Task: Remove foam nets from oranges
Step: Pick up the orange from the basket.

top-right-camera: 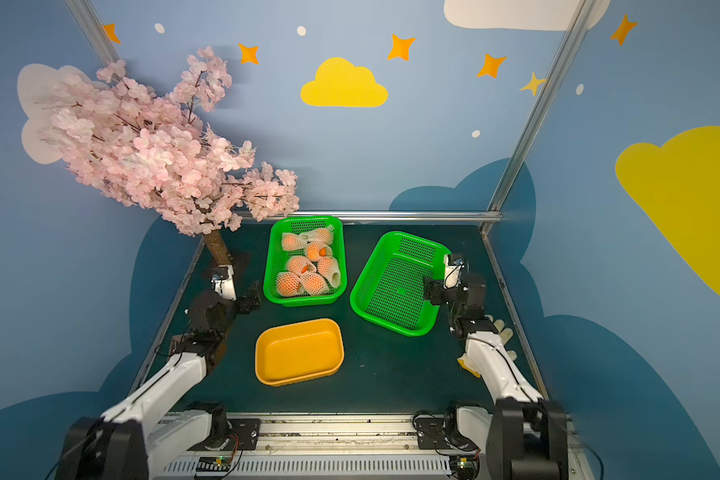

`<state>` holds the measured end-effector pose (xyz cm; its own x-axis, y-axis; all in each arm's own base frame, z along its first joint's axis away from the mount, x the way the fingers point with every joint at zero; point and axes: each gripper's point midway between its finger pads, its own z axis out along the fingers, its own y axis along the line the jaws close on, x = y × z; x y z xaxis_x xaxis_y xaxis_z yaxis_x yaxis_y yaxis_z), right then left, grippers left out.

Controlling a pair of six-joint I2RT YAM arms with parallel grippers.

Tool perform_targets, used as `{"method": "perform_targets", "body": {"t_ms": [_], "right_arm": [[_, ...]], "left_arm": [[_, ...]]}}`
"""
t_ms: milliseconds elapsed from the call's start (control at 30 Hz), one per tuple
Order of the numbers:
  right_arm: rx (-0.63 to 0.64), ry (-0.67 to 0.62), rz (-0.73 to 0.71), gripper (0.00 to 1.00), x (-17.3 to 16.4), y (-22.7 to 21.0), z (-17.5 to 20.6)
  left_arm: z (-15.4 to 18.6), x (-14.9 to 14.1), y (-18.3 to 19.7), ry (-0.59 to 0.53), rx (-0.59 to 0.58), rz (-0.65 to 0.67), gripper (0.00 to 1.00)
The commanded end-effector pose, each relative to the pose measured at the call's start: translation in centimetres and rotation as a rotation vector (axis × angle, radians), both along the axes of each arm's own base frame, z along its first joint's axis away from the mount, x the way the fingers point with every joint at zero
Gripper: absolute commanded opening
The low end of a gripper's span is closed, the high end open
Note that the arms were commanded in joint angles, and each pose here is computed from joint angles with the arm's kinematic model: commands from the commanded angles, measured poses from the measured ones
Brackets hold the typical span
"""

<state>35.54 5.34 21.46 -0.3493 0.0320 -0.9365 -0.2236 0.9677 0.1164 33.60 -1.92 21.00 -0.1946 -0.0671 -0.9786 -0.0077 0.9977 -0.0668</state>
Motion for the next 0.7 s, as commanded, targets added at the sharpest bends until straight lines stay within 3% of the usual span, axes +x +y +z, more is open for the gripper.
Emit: {"method": "perform_targets", "body": {"t_ms": [0,67,167,300,500,667], "right_arm": [[0.112,0.055,0.031,0.86,-3.5,1.4,0.9],[0.147,0.018,0.043,0.87,-4.9,2.0,2.9],[0.188,0.091,0.094,0.88,-6.8,3.3,5.3],[0.216,0.282,0.235,0.88,-7.8,7.7,7.1],[0.020,0.549,0.455,0.88,-6.0,17.4,8.1],[-0.043,0.723,0.542,0.88,-2.6,23.1,7.0]], "left_arm": [[-1.8,-4.5,-0.7,0.116,-0.087,0.005,1.00],[0.3,-6.7,-0.7,0.054,-0.154,0.019,1.00],[2.9,-9.3,-0.9,0.041,-0.232,-0.004,1.00],[5.2,-10.9,-1.0,0.191,-0.274,0.008,1.00],[7.5,-8.2,-4.4,0.484,-0.278,-0.081,1.00],[9.5,-6.5,-8.1,0.485,-0.349,-0.249,1.00]]}}
